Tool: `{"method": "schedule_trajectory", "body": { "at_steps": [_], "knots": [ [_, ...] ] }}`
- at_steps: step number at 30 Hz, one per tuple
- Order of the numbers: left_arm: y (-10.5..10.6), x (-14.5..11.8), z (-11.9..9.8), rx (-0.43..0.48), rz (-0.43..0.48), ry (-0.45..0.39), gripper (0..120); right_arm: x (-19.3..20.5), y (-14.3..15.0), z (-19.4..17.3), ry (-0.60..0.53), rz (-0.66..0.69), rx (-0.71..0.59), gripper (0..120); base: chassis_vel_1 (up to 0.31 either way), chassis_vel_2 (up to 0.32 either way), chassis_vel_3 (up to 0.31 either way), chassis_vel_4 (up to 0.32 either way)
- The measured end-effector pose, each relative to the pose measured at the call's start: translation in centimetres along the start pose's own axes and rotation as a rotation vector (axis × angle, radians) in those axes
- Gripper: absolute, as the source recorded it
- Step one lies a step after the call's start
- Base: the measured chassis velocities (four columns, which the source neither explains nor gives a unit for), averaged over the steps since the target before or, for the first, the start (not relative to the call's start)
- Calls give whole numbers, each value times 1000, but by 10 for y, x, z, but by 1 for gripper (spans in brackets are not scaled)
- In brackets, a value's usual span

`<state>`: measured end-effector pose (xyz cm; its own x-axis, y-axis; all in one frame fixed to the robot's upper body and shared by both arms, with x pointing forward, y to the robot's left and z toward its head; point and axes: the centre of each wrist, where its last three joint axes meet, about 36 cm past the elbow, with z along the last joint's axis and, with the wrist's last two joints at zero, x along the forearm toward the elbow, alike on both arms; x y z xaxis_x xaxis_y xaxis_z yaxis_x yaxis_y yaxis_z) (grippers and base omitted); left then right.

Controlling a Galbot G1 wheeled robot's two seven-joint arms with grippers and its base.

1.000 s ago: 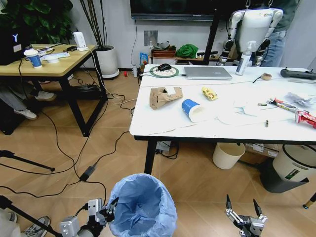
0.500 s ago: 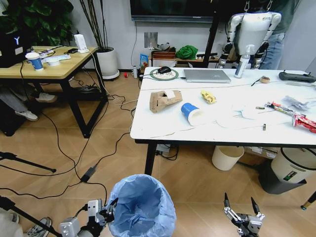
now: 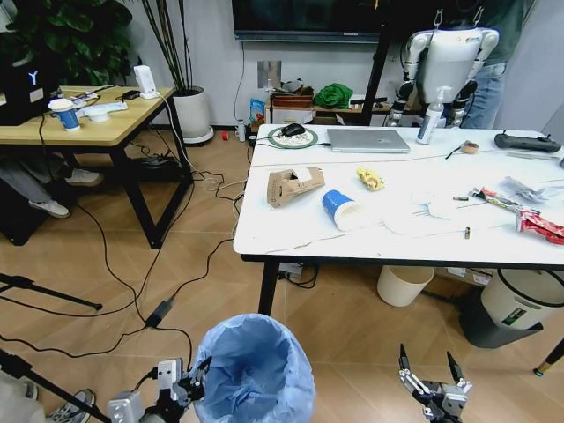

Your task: Pick up the trash bin and place the trash from the table into it.

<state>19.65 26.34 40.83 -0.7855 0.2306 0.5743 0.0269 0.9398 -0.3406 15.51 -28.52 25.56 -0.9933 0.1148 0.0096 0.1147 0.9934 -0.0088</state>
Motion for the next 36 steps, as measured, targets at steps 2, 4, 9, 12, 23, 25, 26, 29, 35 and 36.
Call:
{"method": "schedule_trajectory", "body": {
  "at_steps": [2, 4, 9, 12, 23, 25, 26, 29, 35, 36],
  "knots": [
    [0, -1, -1, 1, 0, -3, 2, -2, -1, -1, -3, 2, 1, 100, 0, 0, 0, 0],
    [0, -1, -1, 1, 0, -4, 2, -3, -1, -2, -3, 2, 0, 100, 0, 0, 0, 0],
    [-1, -1, 0, 7, -2, -4, 2, -6, 3, -3, -6, 6, -11, 100, 0, 0, 0, 0],
    [-2, -1, 0, 6, -2, -6, 2, -6, 4, -3, -6, 6, -12, 100, 0, 0, 0, 0],
    [-3, -1, -1, 5, 1, -8, 2, -7, 3, -7, -12, 2, -8, 100, 0, 0, 0, 0],
    [-3, -1, 0, 5, 0, -7, 2, -7, 3, -7, -12, 2, -7, 100, 0, 0, 0, 0],
    [-3, -1, 0, 5, -1, -6, 2, -6, 3, -7, -12, 2, -7, 100, 0, 0, 0, 0],
    [-3, -1, 0, 4, 1, -6, 2, -6, 2, -7, -11, 2, -6, 100, 0, 0, 0, 0],
    [-2, -1, 1, -3, 1, -3, 2, -5, 1, -9, -14, 5, -1, 100, 0, 0, 0, 0],
    [-2, -1, 1, -2, 1, -4, 2, -5, 0, -10, -16, 6, 0, 100, 0, 0, 0, 0]
  ]
}}
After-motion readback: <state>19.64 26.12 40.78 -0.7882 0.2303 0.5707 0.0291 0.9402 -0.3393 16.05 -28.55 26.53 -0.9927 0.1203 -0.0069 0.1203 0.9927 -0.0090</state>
